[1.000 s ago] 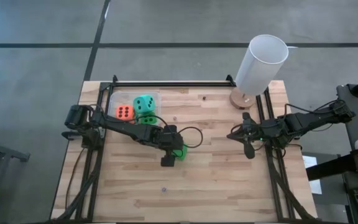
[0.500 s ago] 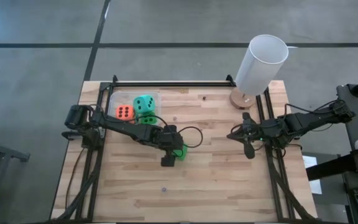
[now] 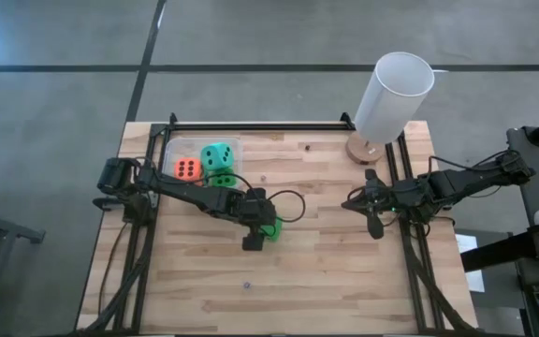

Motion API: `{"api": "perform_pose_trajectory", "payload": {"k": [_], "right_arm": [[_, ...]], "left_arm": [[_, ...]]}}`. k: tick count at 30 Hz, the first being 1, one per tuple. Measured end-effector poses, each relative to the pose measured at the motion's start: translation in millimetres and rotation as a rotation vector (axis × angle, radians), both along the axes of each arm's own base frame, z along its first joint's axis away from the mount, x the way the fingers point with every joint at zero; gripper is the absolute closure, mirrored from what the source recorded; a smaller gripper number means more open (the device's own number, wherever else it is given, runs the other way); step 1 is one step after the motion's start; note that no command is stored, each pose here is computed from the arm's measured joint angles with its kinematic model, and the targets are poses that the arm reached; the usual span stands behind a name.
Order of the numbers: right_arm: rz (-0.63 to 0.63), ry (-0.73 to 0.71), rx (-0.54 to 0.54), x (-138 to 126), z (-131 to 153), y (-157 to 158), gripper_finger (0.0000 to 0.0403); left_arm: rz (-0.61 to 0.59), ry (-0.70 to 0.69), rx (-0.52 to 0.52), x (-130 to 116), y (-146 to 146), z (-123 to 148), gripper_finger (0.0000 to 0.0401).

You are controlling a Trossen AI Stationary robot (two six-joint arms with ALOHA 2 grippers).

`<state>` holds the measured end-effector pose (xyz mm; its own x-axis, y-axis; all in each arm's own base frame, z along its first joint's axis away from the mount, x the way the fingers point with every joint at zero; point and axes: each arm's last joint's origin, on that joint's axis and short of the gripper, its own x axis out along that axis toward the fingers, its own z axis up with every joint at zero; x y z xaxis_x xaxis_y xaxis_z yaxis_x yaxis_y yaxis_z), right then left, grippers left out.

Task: Pick & Place Dice
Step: Put the green large dice into the transparent bin

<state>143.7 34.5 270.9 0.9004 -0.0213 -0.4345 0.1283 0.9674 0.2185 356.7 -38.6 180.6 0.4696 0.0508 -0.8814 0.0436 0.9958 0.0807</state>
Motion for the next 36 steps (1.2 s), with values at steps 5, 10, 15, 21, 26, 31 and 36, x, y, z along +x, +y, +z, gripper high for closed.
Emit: {"api": "perform_pose_trajectory", "payload": {"k": [5, 10, 15, 21, 26, 31, 36], "right_arm": [[0.0, 0.0, 0.0, 0.0, 0.0, 0.0, 0.0394], [0.0, 0.0, 0.0, 0.0, 0.0, 0.0, 0.0394], [0.0, 0.0, 0.0, 0.0, 0.0, 0.0, 0.0394], [0.0, -0.001, 0.0, 0.0, 0.1, 0.0, 0.0394], [0.0, 0.0, 0.0, 0.0, 0.0, 0.0, 0.0394], [0.0, -0.001, 0.0, 0.0, 0.1, 0.0, 0.0394], [0.0, 0.0, 0.0, 0.0, 0.0, 0.0, 0.0394]], "left_arm": [[-0.001, -0.001, 0.0, 0.1, 0.0, 0.0, 0.0057], [-0.02, -0.004, 0.01, 0.4, -0.3, 0.1, 0.0024], [-0.023, -0.002, 0.015, 0.3, -0.2, -0.6, 0.0006], [-0.022, -0.005, 0.017, 0.2, -0.3, -1.2, 0.0007], [-0.021, 0.0, 0.018, 0.4, -0.5, -2.5, 0.0004], [-0.019, 0.0, 0.013, 0.3, -0.6, -2.6, 0.0005], [0.0, 0.006, -0.03, 0.5, -1.4, -3.8, 0.0002]]}}
